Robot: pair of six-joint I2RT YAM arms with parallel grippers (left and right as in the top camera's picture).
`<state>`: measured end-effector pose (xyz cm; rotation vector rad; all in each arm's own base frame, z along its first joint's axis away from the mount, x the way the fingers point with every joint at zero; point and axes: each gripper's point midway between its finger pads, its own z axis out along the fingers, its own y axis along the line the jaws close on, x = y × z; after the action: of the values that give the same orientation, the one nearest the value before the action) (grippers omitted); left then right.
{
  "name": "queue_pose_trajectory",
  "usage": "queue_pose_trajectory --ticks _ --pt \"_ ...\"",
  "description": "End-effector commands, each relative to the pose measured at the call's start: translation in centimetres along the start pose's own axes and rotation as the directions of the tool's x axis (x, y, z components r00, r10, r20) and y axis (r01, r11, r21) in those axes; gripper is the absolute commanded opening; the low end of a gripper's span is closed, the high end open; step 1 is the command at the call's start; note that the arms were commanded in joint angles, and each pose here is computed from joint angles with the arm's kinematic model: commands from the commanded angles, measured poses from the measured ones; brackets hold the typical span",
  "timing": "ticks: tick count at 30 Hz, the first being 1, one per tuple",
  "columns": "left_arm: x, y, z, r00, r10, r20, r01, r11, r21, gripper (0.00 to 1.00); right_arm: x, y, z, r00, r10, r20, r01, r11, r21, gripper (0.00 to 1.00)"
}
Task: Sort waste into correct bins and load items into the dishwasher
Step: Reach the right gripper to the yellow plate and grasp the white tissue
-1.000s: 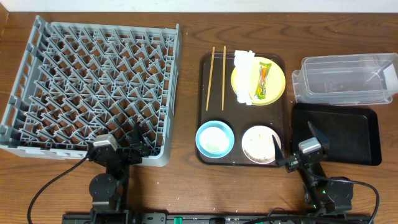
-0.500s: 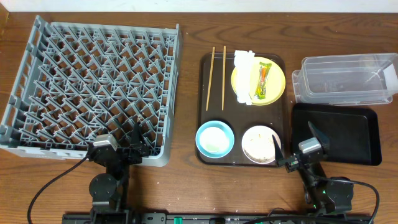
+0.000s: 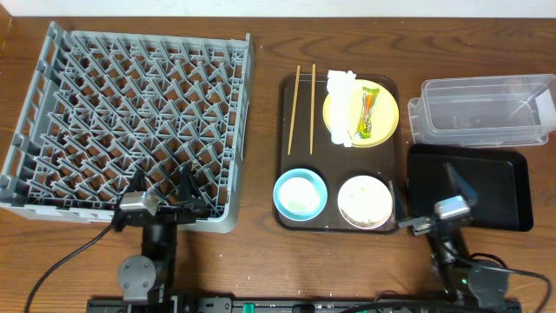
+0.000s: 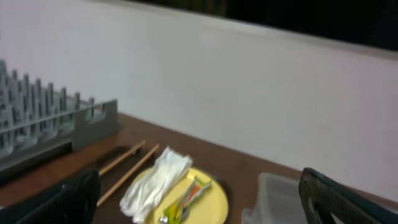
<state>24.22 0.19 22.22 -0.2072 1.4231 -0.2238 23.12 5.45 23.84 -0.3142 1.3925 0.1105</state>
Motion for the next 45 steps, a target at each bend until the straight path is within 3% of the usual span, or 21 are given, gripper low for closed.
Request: queue_pose_trajectory --ticks 1,6,10,12,17,20,24,29,32,34,37,42,45 --pt "-5.1 -1.7 -0.2 0.998 -0.013 0.055 0.011 0.999 0.030 0.96 -5.7 -1.5 -0.2 0.998 0.034 0.053 -0.037 0.998 0.058 0.99" --pt "-9.3 -2.9 1.4 0.999 -0.013 -0.041 0.013 1.000 0.001 0.96 -8.2 -2.0 2.7 0.987 0.107 -0.120 -0.105 0.994 0.028 0.99" --pt "-10.7 -4.7 3.9 0.978 -0.018 -0.207 0.025 0.999 0.031 0.96 -8.5 -0.3 6.6 0.936 0.094 -0.339 -0.144 0.982 -0.125 0.99" --pt "-10.5 -5.8 5.2 0.945 -0.026 -0.326 0.048 0.997 0.061 0.96 -7.3 0.2 8.2 0.875 0.057 -0.481 -0.160 0.971 -0.177 0.99" --pt "-8.9 -7.3 7.2 0.822 -0.055 -0.566 0.113 0.991 0.068 0.96 -3.1 0.2 10.8 0.606 0.068 -0.793 -0.288 0.948 -0.139 0.99" --pt "-7.6 -6.9 8.2 0.769 -0.070 -0.635 0.118 0.993 0.033 0.96 -1.7 0.9 12.2 0.482 0.060 -0.874 -0.355 0.925 -0.133 0.99" --pt "-5.6 -6.4 8.8 0.721 -0.084 -0.688 0.119 0.993 0.003 0.96 -1.2 4.1 14.3 0.393 0.091 -0.915 -0.558 0.814 -0.159 0.99" --pt "-5.0 -6.2 8.9 0.705 -0.089 -0.703 0.119 0.993 -0.006 0.96 -0.3 5.8 17.2 0.388 0.151 -0.909 -0.661 0.733 -0.161 0.99" --pt "-5.0 -6.2 8.9 0.706 -0.089 -0.703 0.119 0.993 -0.006 0.96 3.0 4.6 19.1 0.321 0.237 -0.917 -0.590 0.807 0.002 0.96" --pt "-5.0 -6.2 8.9 0.706 -0.089 -0.703 0.119 0.993 -0.006 0.96 5.8 4.0 19.8 0.282 0.266 -0.922 -0.488 0.867 0.101 0.78" --pt "-5.0 -6.1 8.9 0.707 -0.089 -0.702 0.117 0.993 -0.008 0.96 9.3 4.7 20.5 0.250 0.263 -0.932 -0.366 0.917 0.160 0.66" --pt "-5.0 -6.1 8.9 0.707 -0.089 -0.702 0.117 0.993 -0.008 0.96 15.5 5.5 21.4 0.211 0.289 -0.934 -0.166 0.952 0.257 0.63" --pt "-5.0 -6.1 8.9 0.707 -0.089 -0.702 0.117 0.993 -0.008 0.96 18.8 6.0 21.7 0.181 0.302 -0.936 -0.128 0.951 0.282 0.63"
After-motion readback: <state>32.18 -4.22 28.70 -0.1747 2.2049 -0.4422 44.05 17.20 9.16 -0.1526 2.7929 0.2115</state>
